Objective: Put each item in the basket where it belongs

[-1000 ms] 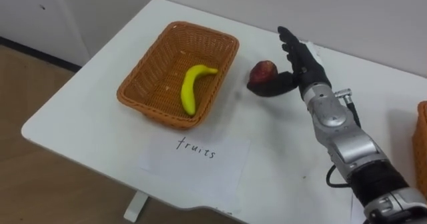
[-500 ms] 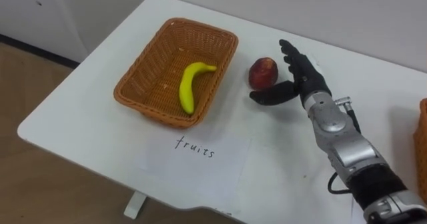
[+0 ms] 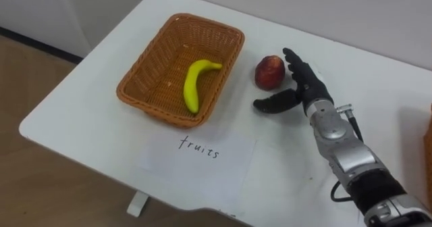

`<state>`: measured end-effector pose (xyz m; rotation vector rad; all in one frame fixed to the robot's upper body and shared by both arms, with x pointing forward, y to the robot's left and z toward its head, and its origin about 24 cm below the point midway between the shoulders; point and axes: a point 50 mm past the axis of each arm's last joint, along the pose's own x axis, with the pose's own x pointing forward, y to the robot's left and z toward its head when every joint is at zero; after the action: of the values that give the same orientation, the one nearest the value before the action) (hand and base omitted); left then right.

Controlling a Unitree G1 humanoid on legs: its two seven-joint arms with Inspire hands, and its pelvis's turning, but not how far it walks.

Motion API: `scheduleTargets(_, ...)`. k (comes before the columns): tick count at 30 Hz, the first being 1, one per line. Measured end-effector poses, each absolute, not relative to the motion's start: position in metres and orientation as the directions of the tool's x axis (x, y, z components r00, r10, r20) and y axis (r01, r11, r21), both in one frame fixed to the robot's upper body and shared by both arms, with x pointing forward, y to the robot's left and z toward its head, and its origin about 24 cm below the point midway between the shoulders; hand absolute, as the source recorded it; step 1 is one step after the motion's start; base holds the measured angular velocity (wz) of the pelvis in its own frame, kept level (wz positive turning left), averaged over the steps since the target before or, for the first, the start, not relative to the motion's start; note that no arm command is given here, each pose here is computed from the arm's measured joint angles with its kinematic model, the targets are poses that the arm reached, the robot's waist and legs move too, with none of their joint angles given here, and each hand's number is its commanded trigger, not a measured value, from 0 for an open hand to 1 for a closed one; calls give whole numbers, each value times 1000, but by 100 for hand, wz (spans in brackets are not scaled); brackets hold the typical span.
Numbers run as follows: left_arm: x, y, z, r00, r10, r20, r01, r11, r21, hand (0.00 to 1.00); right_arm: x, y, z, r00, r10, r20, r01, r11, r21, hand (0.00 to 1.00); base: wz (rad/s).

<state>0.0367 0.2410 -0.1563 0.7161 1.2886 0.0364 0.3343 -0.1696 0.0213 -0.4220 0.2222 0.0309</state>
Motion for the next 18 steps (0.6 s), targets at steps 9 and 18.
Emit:
scheduleTargets(9,36,240,-157,308,404,-861,366,785,499,0,334,-170,22,977,-16,-214,-78,902,-426,0,0)
scheduleTargets(18,33,233,-159,296,373,-879,376,800,467,0,335,-170,23,979,-22,-203,-69,900,-431,0,0)
